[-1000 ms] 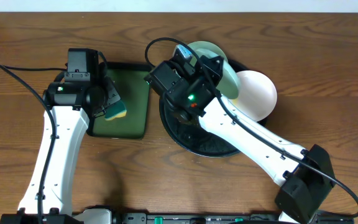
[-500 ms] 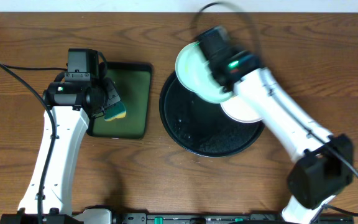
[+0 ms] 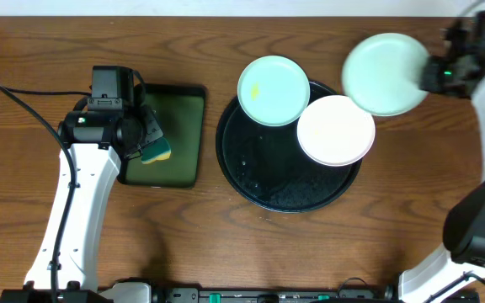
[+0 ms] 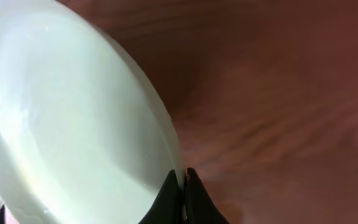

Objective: Clean dirty plates on tray and stack at the side
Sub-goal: 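Lift the green plate with the right gripper and place it right of the tray, then reach the right gripper to the back green plate and drag it forward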

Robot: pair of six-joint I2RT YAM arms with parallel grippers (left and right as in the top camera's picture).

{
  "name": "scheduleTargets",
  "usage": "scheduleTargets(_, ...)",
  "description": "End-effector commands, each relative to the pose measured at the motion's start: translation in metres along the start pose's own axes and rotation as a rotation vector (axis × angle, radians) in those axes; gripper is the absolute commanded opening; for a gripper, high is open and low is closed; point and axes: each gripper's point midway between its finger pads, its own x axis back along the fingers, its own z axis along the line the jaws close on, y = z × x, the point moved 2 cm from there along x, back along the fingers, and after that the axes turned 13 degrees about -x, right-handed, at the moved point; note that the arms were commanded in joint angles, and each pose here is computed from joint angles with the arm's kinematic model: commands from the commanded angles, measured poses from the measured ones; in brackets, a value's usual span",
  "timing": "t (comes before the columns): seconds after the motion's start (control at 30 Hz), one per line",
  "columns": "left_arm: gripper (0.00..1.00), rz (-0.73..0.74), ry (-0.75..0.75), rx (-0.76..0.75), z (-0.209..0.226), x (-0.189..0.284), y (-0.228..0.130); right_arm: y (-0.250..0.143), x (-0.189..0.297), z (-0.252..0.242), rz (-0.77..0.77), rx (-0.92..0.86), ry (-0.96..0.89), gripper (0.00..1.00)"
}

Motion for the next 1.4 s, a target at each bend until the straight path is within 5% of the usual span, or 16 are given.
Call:
scheduleTargets(0.0, 0.08, 0.007, -0.003, -0.009, 0.001, -0.002, -0.001, 0.009, -0.018, -0.033, 0.022, -0.188, 0.002, 0.01)
scheduleTargets(0.27, 0.08, 0.001, -0.004, -0.009, 0.001, -0.002, 0.000, 0.001, -0.068, -0.083, 0.090, -0.299, -0.054, 0.04)
scheduleTargets(0.3, 0.08, -0.002, -0.005, -0.009, 0.000, -0.002, 0.001, -0.001, -0.072, -0.084, 0.100, -0.301, -0.056, 0.11)
scheduleTargets(0.37, 0.08, -0.006, -0.006, -0.009, 0.000, -0.002, 0.002, -0.003, -0.077, -0.083, 0.110, -0.300, -0.058, 0.51)
scheduleTargets(0.43, 0.08, -0.005, -0.006, -0.009, 0.000, -0.002, 0.002, -0.003, -0.077, -0.083, 0.111, -0.299, -0.057, 0.64)
scheduleTargets(0.63, 0.08, -0.007, -0.006, -0.009, 0.000, -0.002, 0.002, 0.011, -0.040, -0.055, 0.050, -0.268, 0.033, 0.66)
scheduleTargets(0.93, 0.08, -0.010, -0.007, -0.009, 0.000, -0.002, 0.002, 0.002, 0.016, 0.085, 0.013, -0.006, 0.385, 0.66)
scheduleTargets(1.1, 0.08, -0.009, -0.007, -0.009, 0.000, -0.002, 0.002, -0.040, -0.013, 0.158, 0.003, 0.305, 0.338, 0.71)
scheduleTargets(1.37, 0.07, -0.005, -0.006, -0.009, 0.000, -0.003, 0.001, -0.097, -0.105, 0.205, -0.045, 0.511, 0.080, 0.72)
